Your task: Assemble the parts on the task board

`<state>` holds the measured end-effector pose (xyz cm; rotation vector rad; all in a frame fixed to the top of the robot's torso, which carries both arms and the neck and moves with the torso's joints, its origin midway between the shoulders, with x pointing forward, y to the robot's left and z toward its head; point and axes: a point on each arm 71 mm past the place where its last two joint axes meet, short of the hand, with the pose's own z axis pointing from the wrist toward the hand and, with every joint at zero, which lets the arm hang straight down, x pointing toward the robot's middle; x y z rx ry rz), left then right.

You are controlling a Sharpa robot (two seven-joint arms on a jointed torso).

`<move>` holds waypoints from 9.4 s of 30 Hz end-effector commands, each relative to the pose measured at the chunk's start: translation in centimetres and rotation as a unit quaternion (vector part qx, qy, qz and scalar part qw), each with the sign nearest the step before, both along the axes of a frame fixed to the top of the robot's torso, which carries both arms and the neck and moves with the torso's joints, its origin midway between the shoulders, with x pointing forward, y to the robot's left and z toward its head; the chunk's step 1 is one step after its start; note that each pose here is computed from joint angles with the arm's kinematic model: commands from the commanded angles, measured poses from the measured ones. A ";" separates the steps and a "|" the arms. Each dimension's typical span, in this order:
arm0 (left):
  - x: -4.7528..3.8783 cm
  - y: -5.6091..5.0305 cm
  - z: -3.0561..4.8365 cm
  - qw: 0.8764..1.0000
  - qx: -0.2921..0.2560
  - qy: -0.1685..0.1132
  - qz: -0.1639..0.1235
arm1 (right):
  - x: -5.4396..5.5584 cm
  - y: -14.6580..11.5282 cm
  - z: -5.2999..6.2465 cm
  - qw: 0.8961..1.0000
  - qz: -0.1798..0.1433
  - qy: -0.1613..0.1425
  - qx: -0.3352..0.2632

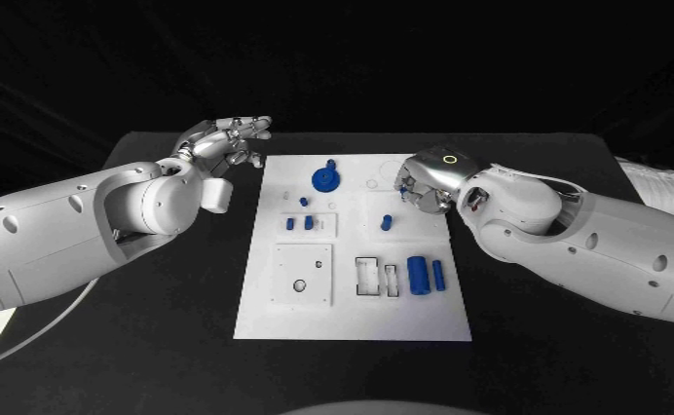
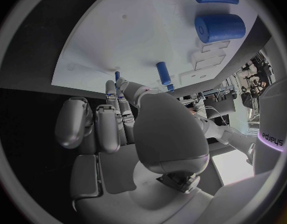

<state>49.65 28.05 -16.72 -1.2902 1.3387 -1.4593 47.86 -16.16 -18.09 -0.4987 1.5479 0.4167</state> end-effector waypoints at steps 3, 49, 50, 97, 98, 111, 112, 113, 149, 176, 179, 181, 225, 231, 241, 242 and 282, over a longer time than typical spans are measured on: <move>0.03 0.0 0.07 1.000 0.002 -0.004 -0.002 | -0.4 -0.2 0.4 1.000 0.001 -0.007 0.012; -0.06 -1.4 0.14 1.000 -0.002 -0.006 -0.018 | -8.2 11.7 -3.7 0.980 0.159 0.073 0.095; -0.07 -1.5 0.14 1.000 -0.002 -0.006 -0.018 | -8.3 11.8 -3.8 0.980 0.159 0.074 0.095; -0.18 -1.5 0.17 1.000 -0.002 -0.004 -0.021 | -8.0 12.4 -5.8 0.982 0.150 0.100 0.057; -0.19 -1.5 0.17 1.000 -0.002 -0.004 -0.021 | -8.0 12.4 -5.8 0.982 0.150 0.099 0.057; -0.19 -1.5 0.14 1.000 -0.002 -0.002 -0.022 | -8.0 12.3 -5.6 0.982 0.150 0.092 0.070; -0.19 -1.5 0.14 1.000 -0.002 -0.002 -0.022 | -7.9 12.2 -5.5 0.982 0.149 0.090 0.074; -0.19 -1.5 0.14 1.000 -0.002 -0.002 -0.022 | -7.9 12.2 -5.5 0.982 0.148 0.088 0.077; -0.43 -1.5 0.36 0.999 0.008 -0.013 -0.032 | -4.7 1.2 1.0 0.991 0.044 0.053 0.113; -0.48 -1.5 0.34 0.999 0.008 -0.011 -0.034 | -3.8 2.3 -1.1 0.993 0.022 0.115 0.031; -0.48 -1.5 0.34 0.999 0.008 -0.011 -0.033 | -3.8 2.6 -1.1 0.993 0.026 0.111 0.035; -0.48 -1.5 0.34 0.999 0.008 -0.011 -0.034 | -3.9 2.7 -1.0 0.993 0.029 0.109 0.038; -0.46 -1.3 0.29 0.999 0.009 -0.008 -0.032 | -5.9 2.6 1.4 0.993 0.045 0.063 0.092; -0.45 -1.3 0.28 0.999 0.009 -0.008 -0.033 | -7.2 3.6 2.5 0.989 0.068 0.064 0.111; -0.39 -1.6 0.25 0.999 0.008 -0.008 -0.035 | -9.4 8.2 3.0 0.978 0.135 0.079 0.135; -0.39 -1.6 0.25 0.999 0.008 -0.008 -0.035 | -9.5 8.6 2.8 0.977 0.140 0.081 0.136; -0.36 -2.4 0.25 0.999 0.004 -0.007 -0.046 | -10.5 14.5 -4.1 0.968 0.184 0.134 0.105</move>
